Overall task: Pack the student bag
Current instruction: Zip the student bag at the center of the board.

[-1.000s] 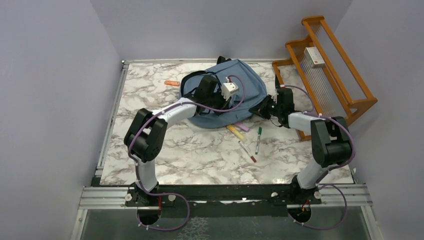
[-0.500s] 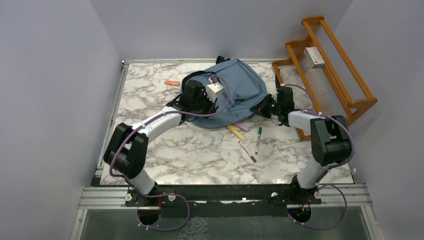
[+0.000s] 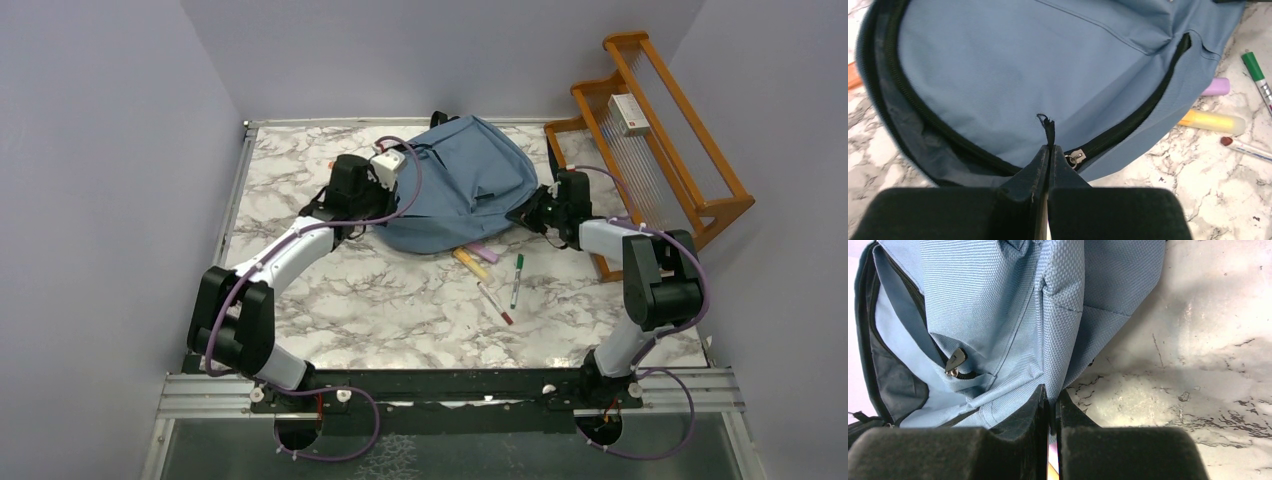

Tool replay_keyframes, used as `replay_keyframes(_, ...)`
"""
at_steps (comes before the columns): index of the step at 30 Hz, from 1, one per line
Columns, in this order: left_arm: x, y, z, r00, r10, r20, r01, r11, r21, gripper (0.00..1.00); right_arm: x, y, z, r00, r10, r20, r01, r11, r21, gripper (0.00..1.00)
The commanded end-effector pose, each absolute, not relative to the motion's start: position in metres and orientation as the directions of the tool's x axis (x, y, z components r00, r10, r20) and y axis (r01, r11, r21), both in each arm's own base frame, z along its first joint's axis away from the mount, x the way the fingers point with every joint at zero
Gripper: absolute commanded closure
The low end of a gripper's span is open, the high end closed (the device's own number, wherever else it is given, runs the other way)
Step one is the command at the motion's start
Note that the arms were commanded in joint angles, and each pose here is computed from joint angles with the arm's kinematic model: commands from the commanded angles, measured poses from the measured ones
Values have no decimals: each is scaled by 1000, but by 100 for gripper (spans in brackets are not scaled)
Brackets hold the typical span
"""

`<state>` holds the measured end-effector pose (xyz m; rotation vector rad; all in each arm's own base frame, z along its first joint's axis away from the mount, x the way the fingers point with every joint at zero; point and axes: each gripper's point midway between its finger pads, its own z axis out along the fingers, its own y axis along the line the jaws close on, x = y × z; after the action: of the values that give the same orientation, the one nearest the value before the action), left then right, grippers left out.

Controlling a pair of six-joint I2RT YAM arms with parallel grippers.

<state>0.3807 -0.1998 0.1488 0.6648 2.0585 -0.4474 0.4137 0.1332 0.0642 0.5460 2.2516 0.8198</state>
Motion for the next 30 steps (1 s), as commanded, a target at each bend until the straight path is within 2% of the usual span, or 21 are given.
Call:
replay_keyframes(1,390,-174,166,-414,239,-878,532,847,-20,100,431,107,71,-626,577,-525,172,759,628,89)
replay_keyframes(4,388,-180,175,-372,219,-902,560,828,-30,100,430,112,79,-646,543,-536,124,768,629,84)
replay_keyframes(9,390,-196,193,-307,174,-936,612,789,-55,100,419,110,105,-636,477,-607,39,805,592,62)
replay_keyframes(14,391,-198,204,-268,136,-954,615,786,-60,100,405,103,134,-599,385,-702,-54,856,515,49)
replay_keyframes(18,389,-199,208,-259,107,-960,611,788,-77,100,394,111,157,-559,306,-771,-189,858,478,44)
replay_keyframes(23,382,-204,211,-270,71,-960,627,770,-120,100,392,150,187,-509,161,-846,-394,830,395,40)
replay_keyframes(26,385,-199,212,-301,25,-953,577,801,-161,100,385,196,199,-467,49,-883,-560,757,338,39)
replay_keyframes(30,395,-182,204,-395,-41,-918,422,879,-221,100,369,261,205,-385,-71,-920,-759,592,272,38)
